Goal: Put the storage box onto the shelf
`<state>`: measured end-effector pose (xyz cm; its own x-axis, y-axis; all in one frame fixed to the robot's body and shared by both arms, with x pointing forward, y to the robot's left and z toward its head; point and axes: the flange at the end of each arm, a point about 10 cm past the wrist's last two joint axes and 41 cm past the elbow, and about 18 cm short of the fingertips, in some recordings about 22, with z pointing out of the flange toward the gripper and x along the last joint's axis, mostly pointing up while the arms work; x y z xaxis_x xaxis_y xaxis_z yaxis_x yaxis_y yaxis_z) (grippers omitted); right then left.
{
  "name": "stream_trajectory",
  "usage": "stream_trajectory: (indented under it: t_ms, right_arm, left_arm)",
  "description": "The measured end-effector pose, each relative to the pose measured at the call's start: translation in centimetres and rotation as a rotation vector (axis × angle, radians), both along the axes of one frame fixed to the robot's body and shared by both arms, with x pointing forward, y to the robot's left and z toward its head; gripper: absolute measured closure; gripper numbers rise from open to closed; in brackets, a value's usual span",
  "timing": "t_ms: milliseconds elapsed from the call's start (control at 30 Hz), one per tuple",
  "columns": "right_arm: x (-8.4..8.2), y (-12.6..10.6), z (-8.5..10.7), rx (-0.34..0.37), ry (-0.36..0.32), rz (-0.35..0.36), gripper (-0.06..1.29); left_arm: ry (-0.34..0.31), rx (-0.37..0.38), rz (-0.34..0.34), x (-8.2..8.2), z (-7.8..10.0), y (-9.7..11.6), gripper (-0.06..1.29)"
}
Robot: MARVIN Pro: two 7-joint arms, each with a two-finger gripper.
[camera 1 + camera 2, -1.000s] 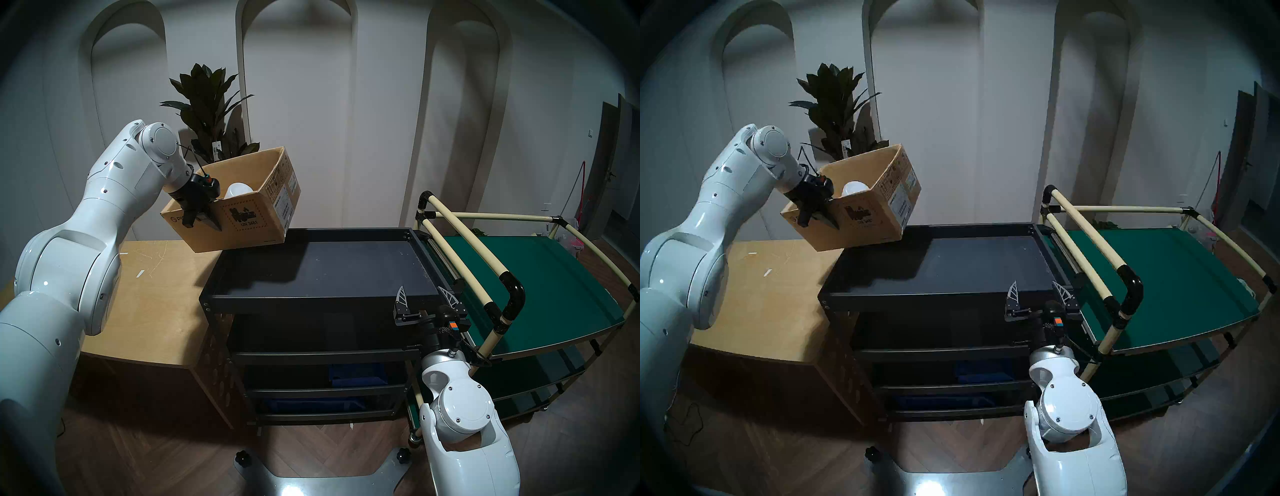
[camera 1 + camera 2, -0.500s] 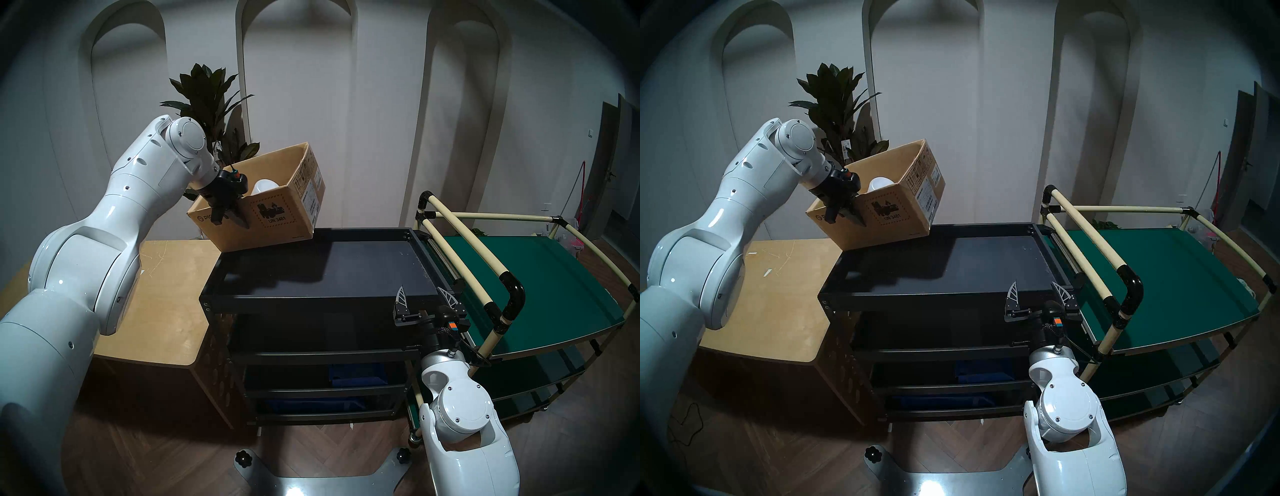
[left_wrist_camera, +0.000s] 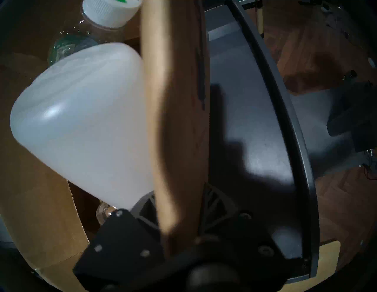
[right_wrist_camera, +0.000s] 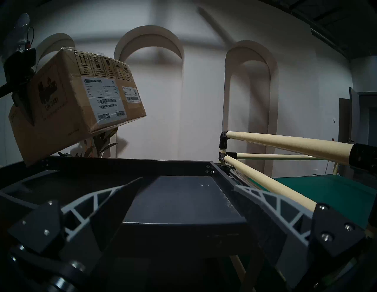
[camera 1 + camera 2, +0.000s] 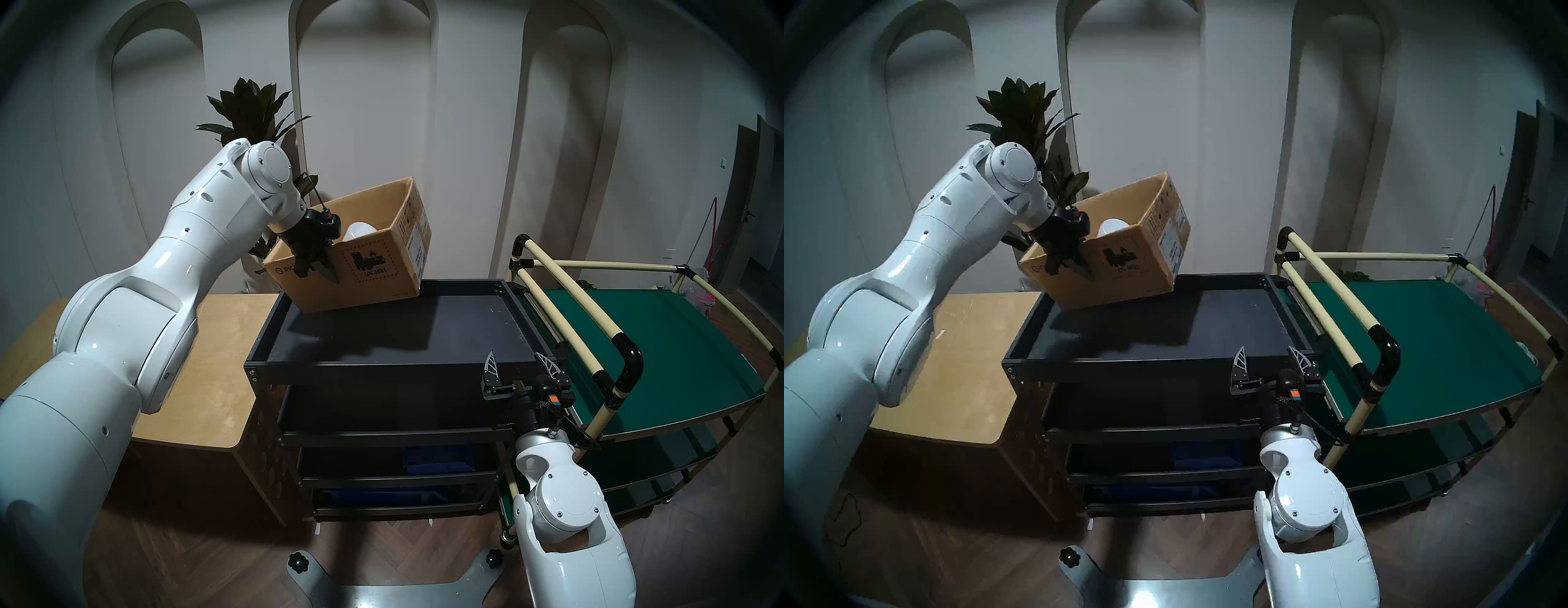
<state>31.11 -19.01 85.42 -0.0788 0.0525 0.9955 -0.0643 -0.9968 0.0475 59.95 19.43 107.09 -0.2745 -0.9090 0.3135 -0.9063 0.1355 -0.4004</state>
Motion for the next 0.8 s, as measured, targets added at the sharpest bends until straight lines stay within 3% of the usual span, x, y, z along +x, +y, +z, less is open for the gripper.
stream_trajectory:
  t_ms: [267,800]
  right_arm:
    - [0.0,0.0,0.0,0.0,0.0,0.0,0.0]
    - [0.1,0.0,0.0,-0.001,-0.002,0.0,0.0]
  left_arm:
    - [0.046,0.014,-0.005,-0.4,-1.3,-2.9,1.06]
    - [0.144,0.022,0.04,-1.3,-3.7,-6.5,1.06]
